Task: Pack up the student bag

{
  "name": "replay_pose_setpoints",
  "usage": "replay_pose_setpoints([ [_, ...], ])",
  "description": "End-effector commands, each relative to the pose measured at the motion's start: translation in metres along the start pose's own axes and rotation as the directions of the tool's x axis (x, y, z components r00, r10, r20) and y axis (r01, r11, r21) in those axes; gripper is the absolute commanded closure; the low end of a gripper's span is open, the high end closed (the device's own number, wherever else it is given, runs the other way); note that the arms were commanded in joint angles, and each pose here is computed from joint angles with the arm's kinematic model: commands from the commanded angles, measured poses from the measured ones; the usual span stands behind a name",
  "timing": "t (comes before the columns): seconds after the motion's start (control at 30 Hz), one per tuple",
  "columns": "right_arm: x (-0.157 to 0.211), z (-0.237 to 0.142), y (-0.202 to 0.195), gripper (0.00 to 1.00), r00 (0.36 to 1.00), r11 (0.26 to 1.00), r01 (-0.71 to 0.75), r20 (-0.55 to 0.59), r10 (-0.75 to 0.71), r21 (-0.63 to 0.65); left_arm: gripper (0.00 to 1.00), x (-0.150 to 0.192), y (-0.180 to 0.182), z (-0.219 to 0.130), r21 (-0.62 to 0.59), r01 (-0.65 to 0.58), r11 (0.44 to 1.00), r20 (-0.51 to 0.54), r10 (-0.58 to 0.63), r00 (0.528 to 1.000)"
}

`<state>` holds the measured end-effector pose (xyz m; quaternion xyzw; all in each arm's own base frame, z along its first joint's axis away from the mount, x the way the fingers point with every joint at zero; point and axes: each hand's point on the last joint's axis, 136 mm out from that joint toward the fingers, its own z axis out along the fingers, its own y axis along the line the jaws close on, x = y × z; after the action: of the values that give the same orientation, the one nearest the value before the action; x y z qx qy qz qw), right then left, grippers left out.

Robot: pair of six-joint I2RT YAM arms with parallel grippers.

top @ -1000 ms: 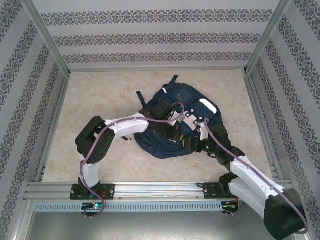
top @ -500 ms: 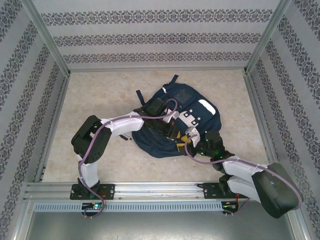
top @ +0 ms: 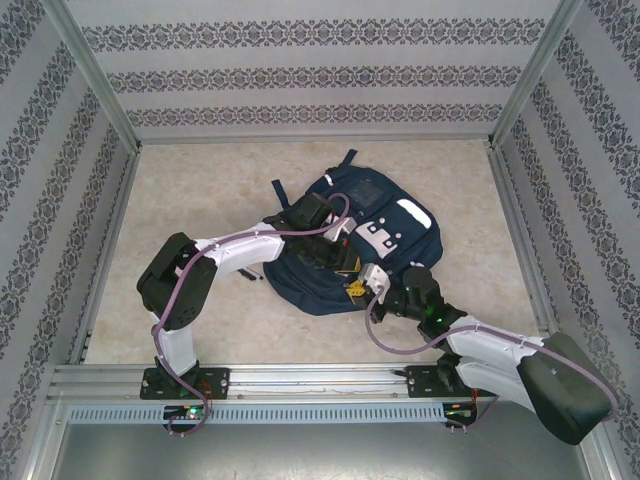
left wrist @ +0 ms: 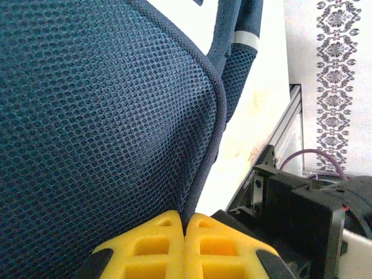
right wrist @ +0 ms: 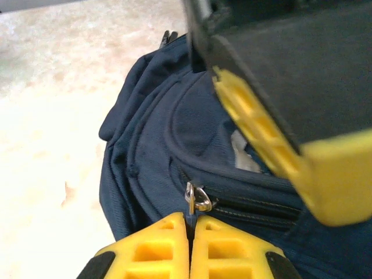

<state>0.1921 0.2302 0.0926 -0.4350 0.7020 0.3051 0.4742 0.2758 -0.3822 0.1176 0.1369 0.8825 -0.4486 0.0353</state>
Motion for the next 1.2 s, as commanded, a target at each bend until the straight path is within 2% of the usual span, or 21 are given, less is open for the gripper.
replay_pose_setpoints([
  [0.0,-0.004,0.004,0.021,1.00,0.996,0.993,0.087,-0.021,-0.089,-0.076,1.00,-0.036,-0.025,-0.016,0.028,-0.033,0.999,0.143,0.028,0.989],
  [0.23,-0.017,0.023,0.032,0.99,0.997,0.996,0.061,-0.040,-0.064,-0.060,1.00,-0.050,-0.034,-0.005,0.057,0.003,0.998,0.183,-0.013,0.983],
  [0.3,-0.023,0.031,0.031,0.93,0.999,0.999,0.035,-0.034,-0.036,-0.032,1.00,-0.052,-0.037,0.002,0.070,0.013,0.997,0.183,-0.026,0.983],
  [0.4,-0.029,0.041,0.027,0.91,0.997,0.997,-0.071,-0.032,0.072,0.009,1.00,-0.055,-0.040,0.012,0.090,0.027,0.996,0.187,-0.044,0.981],
  [0.5,-0.032,0.047,0.032,0.82,0.989,0.990,-0.144,-0.028,0.144,0.004,1.00,-0.060,-0.041,0.018,0.102,0.036,0.994,0.194,-0.055,0.979],
  [0.7,-0.035,0.028,0.042,0.68,0.993,0.993,-0.121,-0.016,0.121,-0.013,1.00,-0.060,-0.034,0.015,0.043,-0.011,0.999,0.187,0.003,0.982],
  [0.8,-0.033,0.011,0.056,0.64,0.999,0.995,-0.022,-0.037,0.019,-0.102,0.86,-0.061,-0.030,0.003,0.021,-0.028,0.999,0.192,0.023,0.981],
  [0.9,-0.037,0.000,0.065,0.61,0.999,0.986,0.021,-0.026,-0.026,-0.168,0.78,-0.064,-0.028,-0.007,0.017,-0.031,0.999,0.205,0.027,0.978],
  [0.97,-0.042,-0.008,0.070,0.59,0.999,0.975,0.052,-0.003,-0.054,-0.214,0.74,-0.066,-0.028,-0.013,0.016,-0.033,0.999,0.216,0.029,0.976],
  [1.0,-0.055,-0.022,0.073,0.58,0.995,0.962,0.096,0.044,-0.088,-0.255,0.71,-0.067,-0.028,-0.024,0.013,-0.038,0.999,0.232,0.034,0.972],
  [1.03,-0.069,-0.033,0.066,0.57,0.989,0.960,0.137,0.086,-0.120,-0.244,0.63,-0.066,-0.030,-0.051,0.000,-0.063,0.998,0.257,0.061,0.965],
  [1.17,-0.099,-0.052,0.037,0.56,0.969,0.968,0.219,0.145,-0.200,-0.124,0.57,-0.051,-0.030,-0.088,-0.045,-0.082,0.996,0.285,0.092,0.954],
])
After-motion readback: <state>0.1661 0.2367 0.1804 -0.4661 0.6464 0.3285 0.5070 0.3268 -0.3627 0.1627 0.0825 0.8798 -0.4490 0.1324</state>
